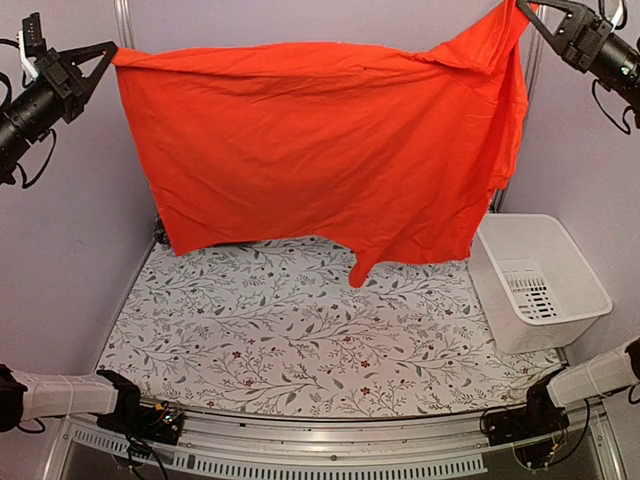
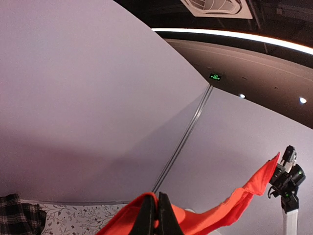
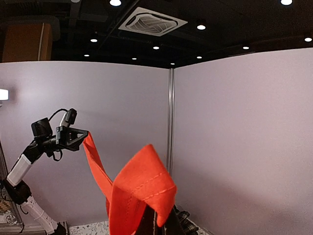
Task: Fold and stack the mixed laundry pile
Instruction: Flatten out the crumpled T-shirt at the center of the board.
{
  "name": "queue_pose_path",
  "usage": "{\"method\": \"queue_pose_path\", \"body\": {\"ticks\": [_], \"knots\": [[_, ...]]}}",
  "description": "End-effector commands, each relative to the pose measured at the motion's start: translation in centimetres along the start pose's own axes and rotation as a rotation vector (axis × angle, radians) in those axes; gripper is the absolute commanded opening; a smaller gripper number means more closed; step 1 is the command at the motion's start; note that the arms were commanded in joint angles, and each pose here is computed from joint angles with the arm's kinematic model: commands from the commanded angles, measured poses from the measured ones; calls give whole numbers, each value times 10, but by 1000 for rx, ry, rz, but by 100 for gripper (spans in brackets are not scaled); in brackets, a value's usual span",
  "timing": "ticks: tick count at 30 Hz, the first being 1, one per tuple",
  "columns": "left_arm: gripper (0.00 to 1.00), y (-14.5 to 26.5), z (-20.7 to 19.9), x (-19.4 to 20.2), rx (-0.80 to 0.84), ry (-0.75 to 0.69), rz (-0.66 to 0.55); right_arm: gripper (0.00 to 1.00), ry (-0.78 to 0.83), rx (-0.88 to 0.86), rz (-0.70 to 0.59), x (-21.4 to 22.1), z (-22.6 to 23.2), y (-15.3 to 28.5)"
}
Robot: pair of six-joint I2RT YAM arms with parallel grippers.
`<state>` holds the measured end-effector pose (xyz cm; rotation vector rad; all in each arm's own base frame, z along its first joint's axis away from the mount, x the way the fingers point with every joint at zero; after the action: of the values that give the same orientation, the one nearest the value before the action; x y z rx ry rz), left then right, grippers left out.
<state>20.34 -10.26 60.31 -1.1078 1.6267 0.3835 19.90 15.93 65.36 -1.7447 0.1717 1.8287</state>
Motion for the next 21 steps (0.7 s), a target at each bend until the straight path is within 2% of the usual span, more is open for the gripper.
{"method": "queue_pose_path", "body": {"ticks": [1, 5, 8, 11, 16, 17, 18, 19, 20, 21], "knots": [[0, -20, 0, 11, 38, -3, 55, 0, -30, -4, -67, -25, 12, 8], [0, -40, 13, 18, -11, -2, 72, 0, -44, 121, -65, -16, -17, -5], [0, -62, 41, 46, -106, 14, 132, 0, -44, 254, -4, 14, -62, -23], [0, -84, 79, 88, -230, 37, 214, 0, -78, 367, 104, 65, -125, -43], [0, -117, 166, 186, -419, 103, 378, 1, -115, 491, 290, 169, -228, -73], [0, -122, 179, 198, -425, 115, 386, 6, -115, 514, 311, 182, -245, -77], [0, -130, 201, 220, -471, 127, 415, 19, -123, 553, 341, 203, -269, -82], [5, -136, 219, 232, -504, 140, 421, 34, -113, 573, 355, 211, -283, -87], [14, -142, 236, 249, -517, 147, 451, 58, -128, 619, 405, 237, -309, -93], [30, -147, 253, 261, -558, 154, 479, 76, -129, 675, 439, 252, -330, -97]]}}
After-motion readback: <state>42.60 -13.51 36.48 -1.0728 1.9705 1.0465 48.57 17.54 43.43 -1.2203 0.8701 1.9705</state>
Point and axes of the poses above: each gripper's point midway between its finger pads, its own y axis back along the fingers, its own z axis along the line the jaws close on, x = y × z, the point moved 4 cm from there along y, back along the fingers, and after that the axes turned 8 degrees about -y, right-handed, at the moved point
